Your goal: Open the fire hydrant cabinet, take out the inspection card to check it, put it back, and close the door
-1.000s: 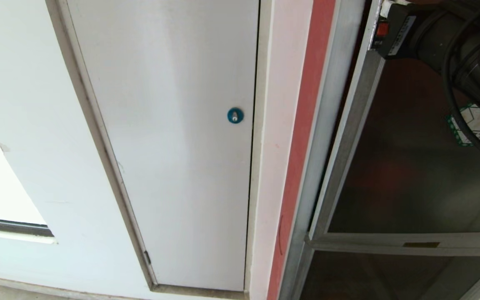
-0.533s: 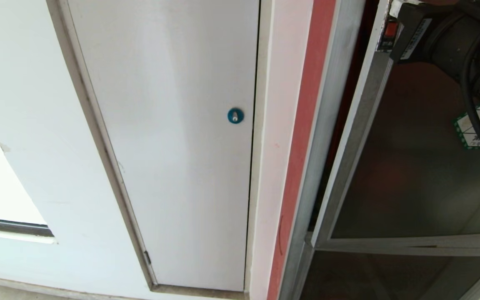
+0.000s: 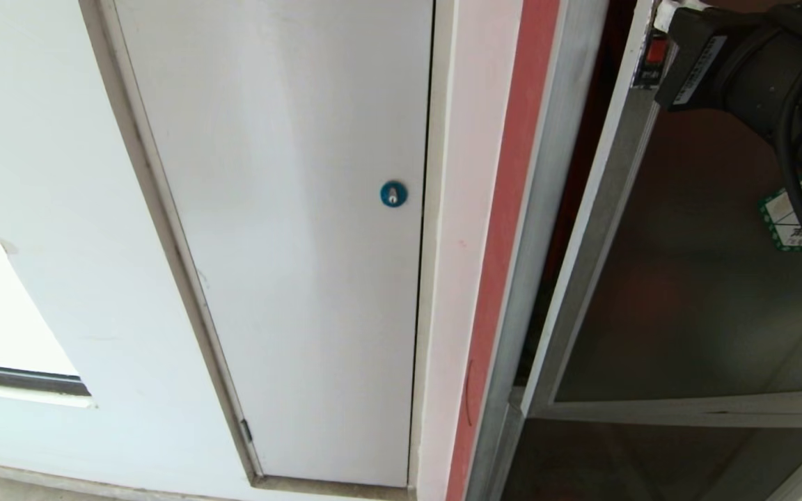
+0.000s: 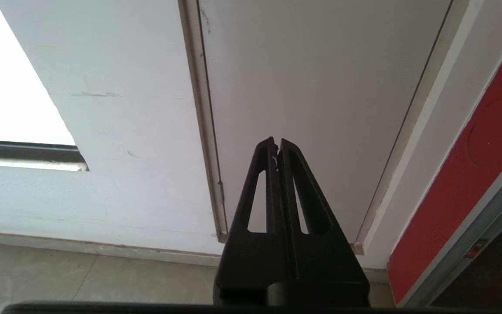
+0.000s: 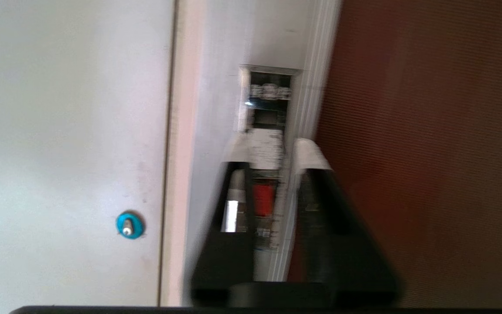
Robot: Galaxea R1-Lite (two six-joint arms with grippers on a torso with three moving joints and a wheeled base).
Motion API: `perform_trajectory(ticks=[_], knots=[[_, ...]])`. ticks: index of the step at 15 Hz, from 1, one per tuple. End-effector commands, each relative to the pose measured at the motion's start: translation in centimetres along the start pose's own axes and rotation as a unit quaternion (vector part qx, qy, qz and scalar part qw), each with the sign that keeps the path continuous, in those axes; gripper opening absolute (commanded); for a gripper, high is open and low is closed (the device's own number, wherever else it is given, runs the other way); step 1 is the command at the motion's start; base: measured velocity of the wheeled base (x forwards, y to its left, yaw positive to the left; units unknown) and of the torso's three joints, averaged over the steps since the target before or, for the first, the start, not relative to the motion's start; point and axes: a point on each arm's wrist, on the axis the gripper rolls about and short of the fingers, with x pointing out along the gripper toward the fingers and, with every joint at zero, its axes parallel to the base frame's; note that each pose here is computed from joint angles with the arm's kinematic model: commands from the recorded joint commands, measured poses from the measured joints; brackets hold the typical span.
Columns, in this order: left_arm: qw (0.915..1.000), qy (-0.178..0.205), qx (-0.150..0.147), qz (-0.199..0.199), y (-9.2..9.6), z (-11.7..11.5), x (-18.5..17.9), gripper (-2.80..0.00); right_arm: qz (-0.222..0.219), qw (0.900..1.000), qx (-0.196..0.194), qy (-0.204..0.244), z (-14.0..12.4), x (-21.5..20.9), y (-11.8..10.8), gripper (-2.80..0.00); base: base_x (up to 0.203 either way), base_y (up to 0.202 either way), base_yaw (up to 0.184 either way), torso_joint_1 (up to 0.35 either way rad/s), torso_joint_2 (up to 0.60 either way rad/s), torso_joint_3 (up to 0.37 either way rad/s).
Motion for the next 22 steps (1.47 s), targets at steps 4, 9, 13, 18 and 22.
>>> perform_trajectory(ticks=[4, 9, 13, 18, 22], knots=[[1.0, 0.001, 0.0, 0.0, 0.0, 0.0, 0.0, -2.8, 0.002, 1.0, 0.001, -0.003, 0.2, -0.1, 0.0, 0.0, 0.0, 0.0, 0.0, 0.0, 0.0, 0.0], [1.0, 0.001, 0.0, 0.0, 0.0, 0.0, 0.0, -2.8, 0.019, 1.0, 0.01, -0.006, 0.7, -0.8, 0.7, 0.0, 0.0, 0.0, 0.0, 0.0, 0.0, 0.0], [1.0, 0.001, 0.0, 0.0, 0.0, 0.0, 0.0, -2.8, 0.031, 0.999, 0.015, -0.006, 0.9, -1.8, 0.8, 0.0, 0.0, 0.0, 0.0, 0.0, 0.0, 0.0], [1.0, 0.001, 0.0, 0.0, 0.0, 0.0, 0.0, -2.8, 0.039, 0.999, 0.011, 0.0, 0.8, -3.5, 0.3, 0.0, 0.0, 0.0, 0.0, 0.0, 0.0, 0.0], [1.0, 0.001, 0.0, 0.0, 0.0, 0.0, 0.0, -2.8, 0.036, 0.999, 0.011, -0.002, 1.0, -6.7, -1.6, -2.8, 0.0, 0.0, 0.0, 0.0, 0.0, 0.0]])
